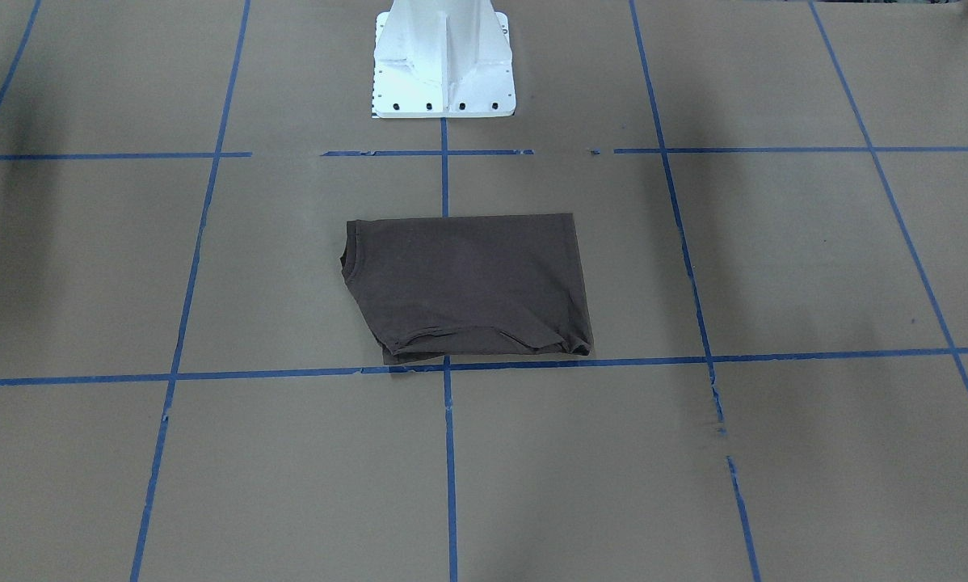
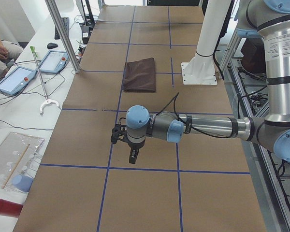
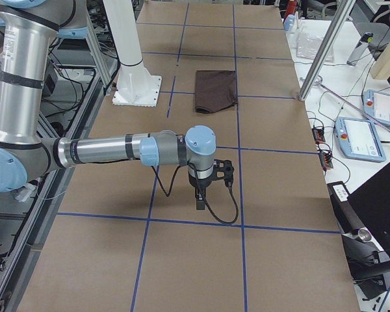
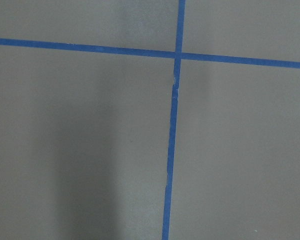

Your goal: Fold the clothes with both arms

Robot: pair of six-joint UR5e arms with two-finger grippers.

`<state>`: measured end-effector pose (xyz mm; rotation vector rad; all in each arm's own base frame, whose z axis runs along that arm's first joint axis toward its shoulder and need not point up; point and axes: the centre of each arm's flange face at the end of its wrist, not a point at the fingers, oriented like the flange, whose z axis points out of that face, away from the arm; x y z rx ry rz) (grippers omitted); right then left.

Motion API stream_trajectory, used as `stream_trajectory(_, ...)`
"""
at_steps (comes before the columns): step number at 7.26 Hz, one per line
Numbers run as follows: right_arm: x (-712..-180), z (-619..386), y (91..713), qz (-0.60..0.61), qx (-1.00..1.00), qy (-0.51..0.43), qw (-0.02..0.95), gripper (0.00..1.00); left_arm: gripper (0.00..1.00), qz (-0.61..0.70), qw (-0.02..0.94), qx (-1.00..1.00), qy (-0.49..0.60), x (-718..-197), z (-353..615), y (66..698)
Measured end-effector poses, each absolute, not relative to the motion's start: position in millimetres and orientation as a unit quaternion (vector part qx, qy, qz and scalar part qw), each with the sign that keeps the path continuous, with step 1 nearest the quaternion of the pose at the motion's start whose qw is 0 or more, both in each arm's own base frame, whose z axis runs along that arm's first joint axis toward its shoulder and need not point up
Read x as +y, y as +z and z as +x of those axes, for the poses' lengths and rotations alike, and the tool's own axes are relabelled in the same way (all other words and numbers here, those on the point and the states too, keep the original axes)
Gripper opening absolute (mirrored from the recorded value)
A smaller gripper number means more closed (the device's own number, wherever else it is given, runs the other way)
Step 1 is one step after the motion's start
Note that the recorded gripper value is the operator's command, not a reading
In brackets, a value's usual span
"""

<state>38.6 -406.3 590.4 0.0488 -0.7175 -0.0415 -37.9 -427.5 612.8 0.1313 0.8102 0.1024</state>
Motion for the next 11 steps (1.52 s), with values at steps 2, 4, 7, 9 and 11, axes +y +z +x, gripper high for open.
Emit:
stream_trajectory(2,-404.4,38.7,590.6,0.023,-0.351,-0.019,0.936,1.0,1.0,0.053,0.919,0.39,0.038,-430.7,-44.3,610.8)
stream_trajectory(4,-404.4,39.0,593.6,0.022,-0.349,-0.018,0.937,1.0,1.0,0.055,0.921,0.385,0.037,-426.7,-47.0,608.0)
stream_trajectory(7,-404.1,39.2,595.9,0.021,-0.347,-0.018,0.938,1.0,1.0,0.063,0.928,0.365,0.038,-427.8,-49.6,604.7)
stream_trajectory(9,-404.5,38.7,595.6,0.021,-0.348,-0.018,0.937,1.0,1.0,0.064,0.929,0.362,0.038,-427.9,-49.9,603.5)
stream_trajectory(11,-404.6,38.4,595.0,0.022,-0.349,-0.018,0.937,1.0,1.0,0.064,0.929,0.362,0.038,-427.4,-49.9,603.5)
